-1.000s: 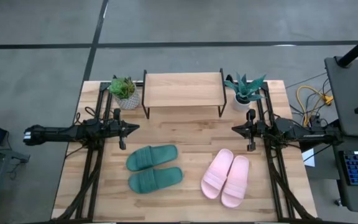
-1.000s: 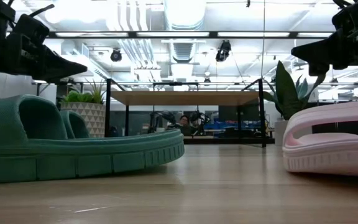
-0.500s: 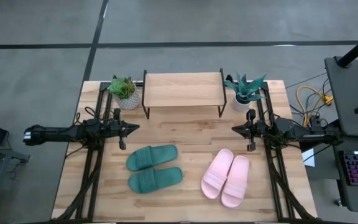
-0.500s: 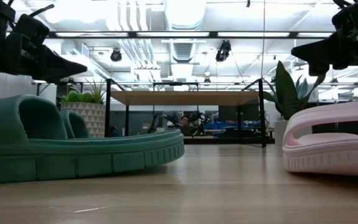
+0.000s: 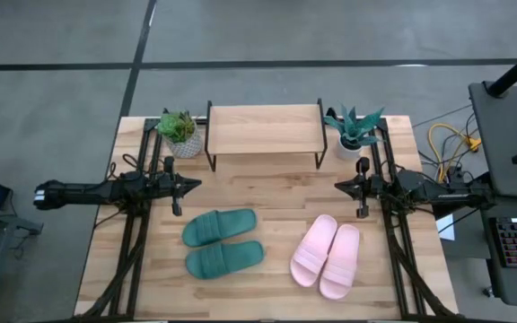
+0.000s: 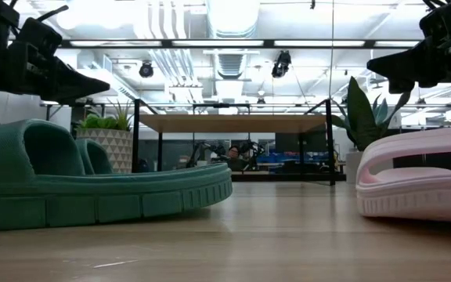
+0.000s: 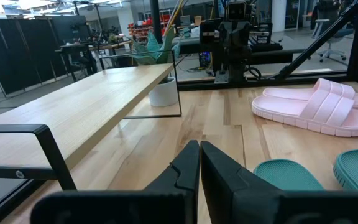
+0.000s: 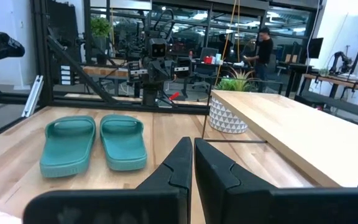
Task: Pick and place slides into the shelf
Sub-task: Put the left pink slipper on the shelf
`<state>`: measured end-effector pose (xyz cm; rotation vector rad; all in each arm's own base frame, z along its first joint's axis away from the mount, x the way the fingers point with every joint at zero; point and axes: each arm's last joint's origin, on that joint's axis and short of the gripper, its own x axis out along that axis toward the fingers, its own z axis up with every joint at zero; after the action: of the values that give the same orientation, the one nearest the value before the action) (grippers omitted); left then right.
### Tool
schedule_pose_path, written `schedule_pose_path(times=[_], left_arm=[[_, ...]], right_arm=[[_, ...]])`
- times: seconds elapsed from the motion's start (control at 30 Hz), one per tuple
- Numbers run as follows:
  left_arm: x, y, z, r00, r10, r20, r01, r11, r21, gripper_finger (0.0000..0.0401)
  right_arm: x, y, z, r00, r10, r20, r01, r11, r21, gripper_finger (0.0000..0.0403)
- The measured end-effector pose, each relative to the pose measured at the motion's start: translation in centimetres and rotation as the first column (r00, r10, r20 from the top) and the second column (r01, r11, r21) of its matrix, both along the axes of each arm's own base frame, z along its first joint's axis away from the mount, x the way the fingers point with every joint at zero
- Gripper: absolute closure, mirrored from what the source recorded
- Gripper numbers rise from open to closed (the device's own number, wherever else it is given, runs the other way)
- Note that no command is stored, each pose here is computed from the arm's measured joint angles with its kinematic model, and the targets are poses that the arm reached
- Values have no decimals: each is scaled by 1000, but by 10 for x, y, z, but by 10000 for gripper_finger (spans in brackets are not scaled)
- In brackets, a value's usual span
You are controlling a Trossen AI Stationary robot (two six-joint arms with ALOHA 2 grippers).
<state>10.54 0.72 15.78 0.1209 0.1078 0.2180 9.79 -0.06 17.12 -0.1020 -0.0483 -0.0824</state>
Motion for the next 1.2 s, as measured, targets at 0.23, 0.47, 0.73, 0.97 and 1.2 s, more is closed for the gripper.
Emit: schedule_pose_path(times=[0.23, 0.47, 0.73, 0.97, 1.2], left_arm=[[0, 0, 0, 1000, 0, 0, 0, 1000, 0, 401], [0, 0, 0, 1000, 0, 0, 0, 1000, 0, 401], [0, 0, 0, 1000, 0, 0, 0, 1000, 0, 401], [0, 0, 0, 1000, -6, 0, 6, 1000, 0, 401], [0, 0, 0, 1000, -9, -4, 9, 1000, 21, 401]], right_arm=[[0, 0, 0, 1000, 4, 5, -4, 998, 66, 394], [0, 0, 0, 1000, 12, 26, -20, 950, 311, 394], [0, 0, 0, 999, 12, 30, -21, 953, 302, 394], [0, 0, 0, 1000, 12, 28, -19, 962, 273, 394], [0, 0, 0, 1000, 11, 23, -17, 966, 259, 394]])
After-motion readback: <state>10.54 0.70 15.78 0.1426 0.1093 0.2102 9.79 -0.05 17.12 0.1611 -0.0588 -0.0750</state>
